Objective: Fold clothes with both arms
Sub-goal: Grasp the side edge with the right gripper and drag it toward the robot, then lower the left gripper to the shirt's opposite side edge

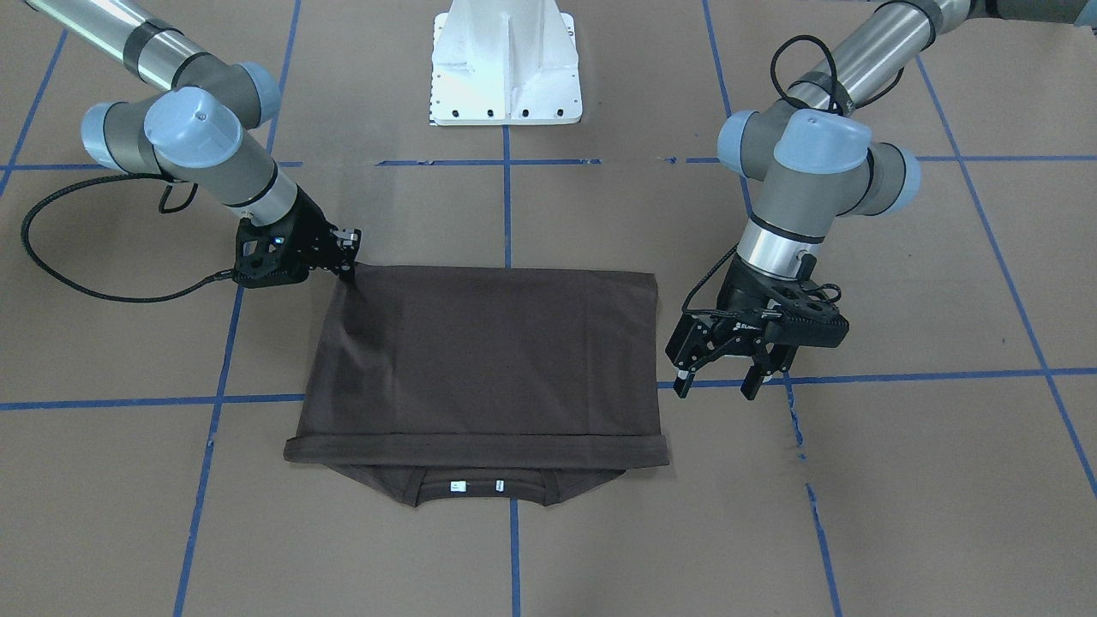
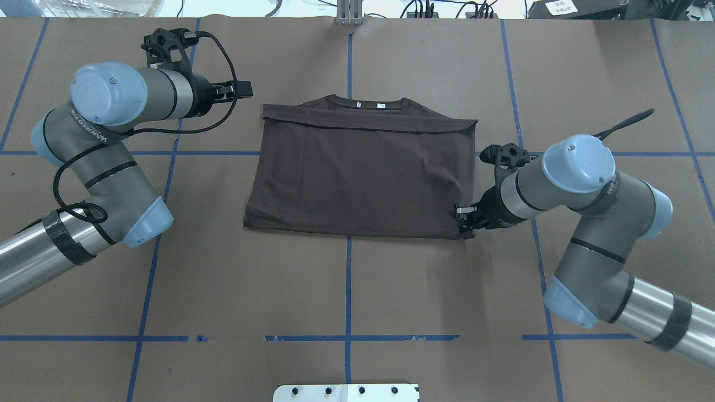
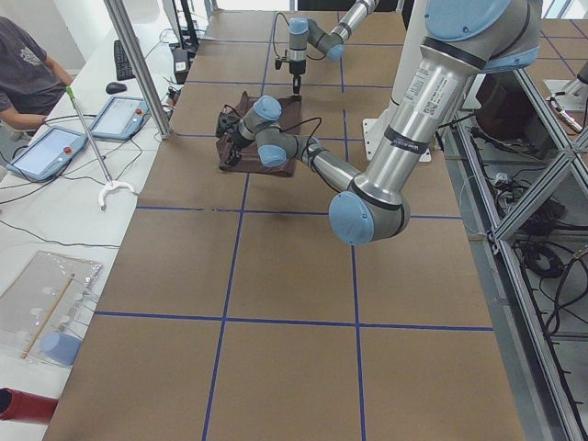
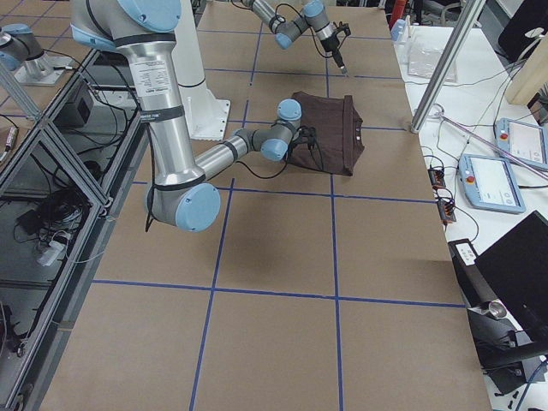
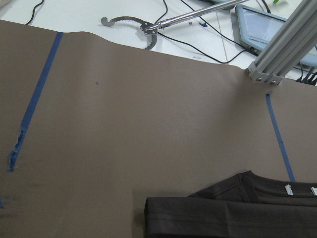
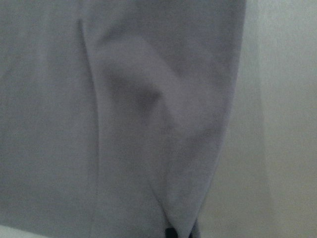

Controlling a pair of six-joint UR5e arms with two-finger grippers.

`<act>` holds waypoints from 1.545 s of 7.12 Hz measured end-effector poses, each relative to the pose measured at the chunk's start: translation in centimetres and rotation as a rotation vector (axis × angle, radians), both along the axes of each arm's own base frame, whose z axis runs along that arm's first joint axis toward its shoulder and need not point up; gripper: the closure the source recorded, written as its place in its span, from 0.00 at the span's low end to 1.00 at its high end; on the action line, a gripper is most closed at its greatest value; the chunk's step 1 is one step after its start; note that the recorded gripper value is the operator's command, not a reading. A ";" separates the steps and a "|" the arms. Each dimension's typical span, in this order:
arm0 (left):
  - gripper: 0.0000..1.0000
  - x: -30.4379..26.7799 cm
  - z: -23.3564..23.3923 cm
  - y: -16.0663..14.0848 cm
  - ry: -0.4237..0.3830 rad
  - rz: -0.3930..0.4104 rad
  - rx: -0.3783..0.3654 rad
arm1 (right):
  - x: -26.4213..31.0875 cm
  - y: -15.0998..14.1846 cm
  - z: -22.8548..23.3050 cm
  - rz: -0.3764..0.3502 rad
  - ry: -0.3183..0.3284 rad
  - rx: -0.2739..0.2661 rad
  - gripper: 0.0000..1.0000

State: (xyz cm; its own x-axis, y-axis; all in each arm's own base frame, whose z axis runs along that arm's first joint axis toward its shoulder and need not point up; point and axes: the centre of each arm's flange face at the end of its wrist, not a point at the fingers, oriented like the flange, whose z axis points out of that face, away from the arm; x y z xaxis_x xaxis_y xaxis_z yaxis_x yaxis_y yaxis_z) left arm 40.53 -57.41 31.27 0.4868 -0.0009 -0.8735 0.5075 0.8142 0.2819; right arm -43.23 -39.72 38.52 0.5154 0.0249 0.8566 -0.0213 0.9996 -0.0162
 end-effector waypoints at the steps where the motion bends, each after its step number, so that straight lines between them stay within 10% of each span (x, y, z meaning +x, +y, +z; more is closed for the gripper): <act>1: 0.00 0.0 -0.3 0.2 0.004 0.002 0.004 | 1.0 4.7 -0.3 -0.055 -0.014 0.000 1.00; 2: 0.00 0.0 -0.6 0.9 0.012 0.007 0.012 | 2.0 9.8 -0.5 -0.122 -0.022 -0.008 1.00; 3: 0.00 0.2 -0.8 2.0 0.023 0.015 0.020 | 2.7 14.3 -0.6 -0.191 -0.025 -0.020 0.01; 6: 0.00 1.5 -2.1 4.8 0.113 0.023 -0.038 | 3.9 20.6 -1.2 -0.291 -0.026 -0.053 0.00; 11: 0.07 12.3 -3.9 19.8 0.267 0.085 -0.501 | 7.6 10.7 -4.8 0.010 -0.086 0.032 0.00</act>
